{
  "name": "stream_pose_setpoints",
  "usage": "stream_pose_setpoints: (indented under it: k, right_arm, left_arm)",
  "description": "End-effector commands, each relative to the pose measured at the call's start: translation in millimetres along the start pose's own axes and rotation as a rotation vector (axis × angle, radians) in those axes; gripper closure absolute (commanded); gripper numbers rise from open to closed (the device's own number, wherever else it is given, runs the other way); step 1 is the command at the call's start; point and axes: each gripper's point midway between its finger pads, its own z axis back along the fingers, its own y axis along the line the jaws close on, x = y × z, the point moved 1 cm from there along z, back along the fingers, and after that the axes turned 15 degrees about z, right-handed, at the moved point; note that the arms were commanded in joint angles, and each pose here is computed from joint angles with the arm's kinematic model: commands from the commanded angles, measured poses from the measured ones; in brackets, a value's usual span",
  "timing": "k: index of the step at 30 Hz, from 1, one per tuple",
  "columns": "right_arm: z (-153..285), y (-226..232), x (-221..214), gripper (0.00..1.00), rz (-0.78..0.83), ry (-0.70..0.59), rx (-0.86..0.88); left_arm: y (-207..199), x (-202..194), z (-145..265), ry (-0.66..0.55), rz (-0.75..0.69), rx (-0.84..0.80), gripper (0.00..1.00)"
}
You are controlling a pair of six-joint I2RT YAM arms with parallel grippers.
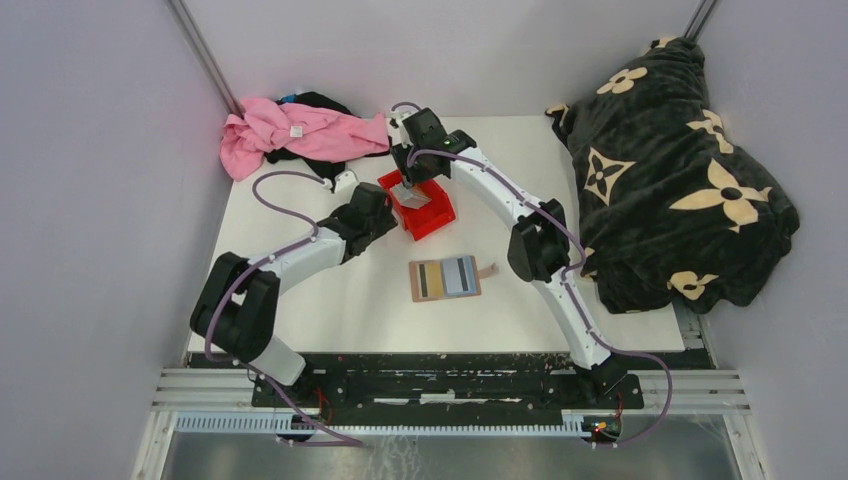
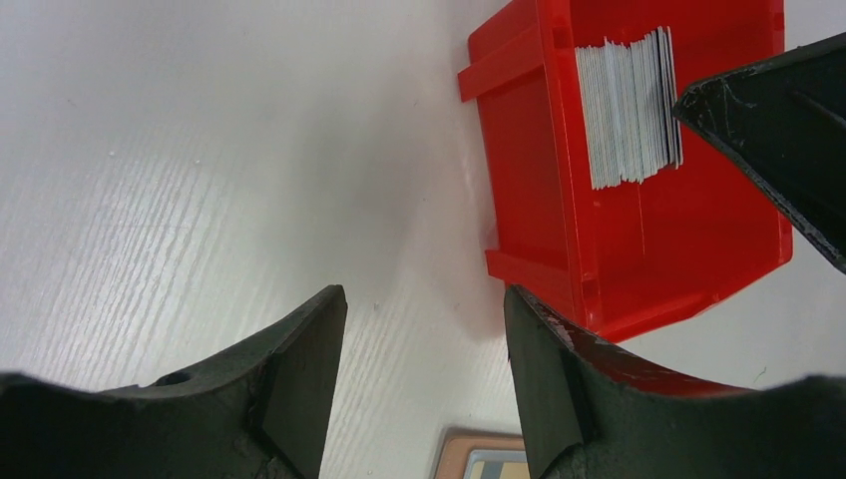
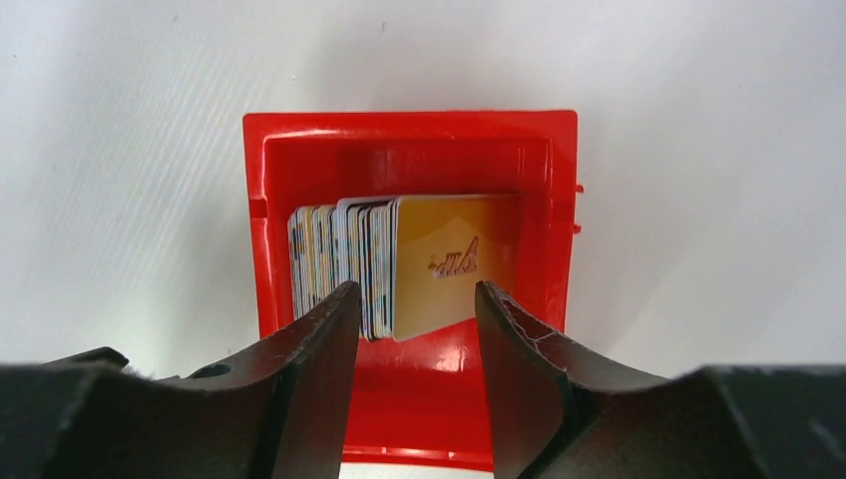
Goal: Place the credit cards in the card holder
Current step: Pick up the credit card from the storage box.
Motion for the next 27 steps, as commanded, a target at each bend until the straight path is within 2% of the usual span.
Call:
stream_pose_setpoints:
  k: [1,6,16,27]
  right_arm:
    - [-3.7,-0.2,19.7,0.47,-0.037,-0.071,0.041]
    - [-12.2,-3.1,21.6,0.47,-0.103,-0.091,0.087]
    - [-46.0,7.1,-4.5,0.47,-0.169,-0.034,0.159]
    - [-46.8,11.8,-19.2,0.56,-0.189,0.012,0.193]
  left_arm:
    - [-25.2,14.5,-7.7,-0.029,0.057,-0.048,0.33]
    - [-20.8,16.1,-17.7,-0.023,0.056,-0.028,0.33]
    - [-15.5,14.9,-35.3,0.012,0.088,-0.038,0.34]
    - [-24.6,-1.7,-56.3,0.086,0.094,-0.045,0.36]
